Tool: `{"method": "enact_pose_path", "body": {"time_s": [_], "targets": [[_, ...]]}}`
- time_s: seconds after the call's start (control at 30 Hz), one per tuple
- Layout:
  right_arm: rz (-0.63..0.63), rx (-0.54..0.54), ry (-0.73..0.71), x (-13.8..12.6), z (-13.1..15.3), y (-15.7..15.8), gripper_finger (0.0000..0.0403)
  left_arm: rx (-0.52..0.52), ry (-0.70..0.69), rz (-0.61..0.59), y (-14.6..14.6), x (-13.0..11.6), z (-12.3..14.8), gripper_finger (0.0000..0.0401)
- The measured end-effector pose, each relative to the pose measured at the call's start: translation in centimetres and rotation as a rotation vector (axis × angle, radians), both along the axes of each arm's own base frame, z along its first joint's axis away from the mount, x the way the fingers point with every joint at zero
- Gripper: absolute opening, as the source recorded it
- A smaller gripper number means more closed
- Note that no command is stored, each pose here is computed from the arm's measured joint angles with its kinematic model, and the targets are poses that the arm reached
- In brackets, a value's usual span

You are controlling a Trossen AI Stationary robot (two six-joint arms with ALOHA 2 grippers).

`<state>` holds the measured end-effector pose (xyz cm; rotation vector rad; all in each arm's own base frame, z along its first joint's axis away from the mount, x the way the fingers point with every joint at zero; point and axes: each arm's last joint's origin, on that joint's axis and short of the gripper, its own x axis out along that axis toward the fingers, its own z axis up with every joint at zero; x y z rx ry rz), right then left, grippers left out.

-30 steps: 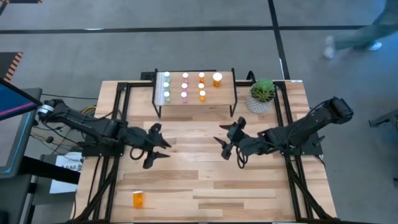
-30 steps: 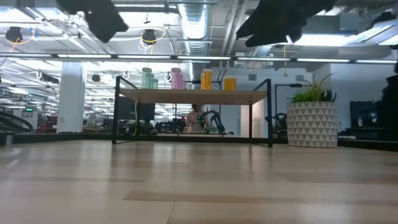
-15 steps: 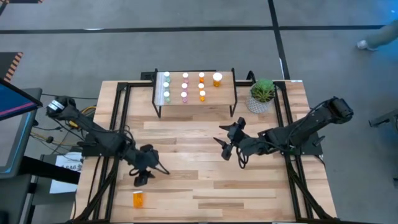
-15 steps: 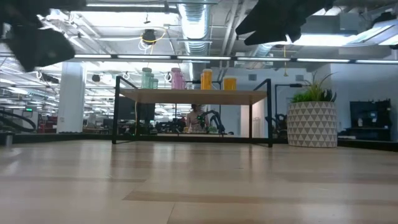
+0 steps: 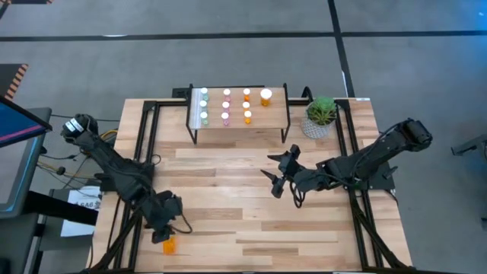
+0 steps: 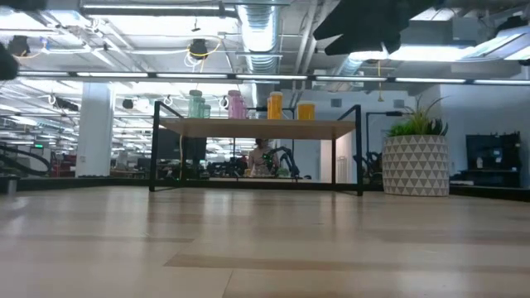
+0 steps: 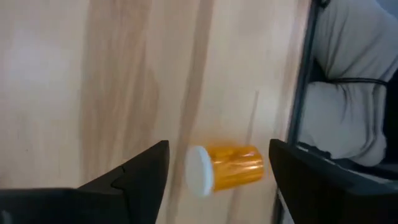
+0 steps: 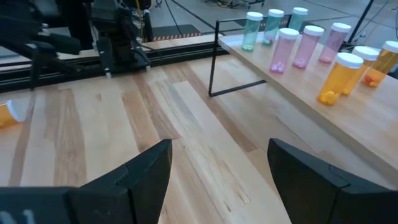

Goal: Pick and place medicine bottles onto shelf by color
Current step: Put the large orange pill bottle on the shelf aligned with the other large orange pill bottle

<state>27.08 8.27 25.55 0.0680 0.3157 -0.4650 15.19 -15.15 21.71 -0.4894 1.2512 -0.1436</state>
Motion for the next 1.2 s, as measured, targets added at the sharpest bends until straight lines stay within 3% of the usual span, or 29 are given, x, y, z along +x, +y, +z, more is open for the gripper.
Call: {"method": "enact_pose_path", "body": {"time_s": [0.1, 0.23, 0.37, 0.67, 0.87, 1.03, 1.2], "targets": [[-0.001, -0.001, 0.001, 0.0, 0.0, 0.0, 0.0284, -0.008, 0.031, 0.046, -0.5, -0.7, -0.1, 0.0267], [-0.001, 0.0, 0.0, 0.0, 0.0, 0.0, 0.0284, 0.02, 0.26, 0.353, 0.2, -2.2, -0.8, 0.0268], [0.005, -0.002, 0.003, -0.1, 0.0, 0.1, 0.0284, -0.06, 0.319, 0.482, -0.7, -2.8, -0.8, 0.0268], [0.021, 0.036, -0.02, -0.2, 0.0, 0.8, 0.0284, -0.255, 0.241, 0.8, -2.6, -3.0, -0.5, 0.0268], [0.047, 0.043, -0.049, -0.3, 0.3, 1.5, 0.0284, -0.323, 0.3, 0.888, -5.9, -3.1, -2.7, 0.0268], [0.056, 0.035, -0.078, -0.2, 0.7, 1.5, 0.0284, -0.37, 0.331, 0.885, -8.0, -2.4, -4.7, 0.0268], [0.067, 0.017, -0.103, -0.1, 1.1, 1.6, 0.0284, -0.3, 0.403, 0.868, -9.4, -2.0, -6.7, 0.0268]]}}
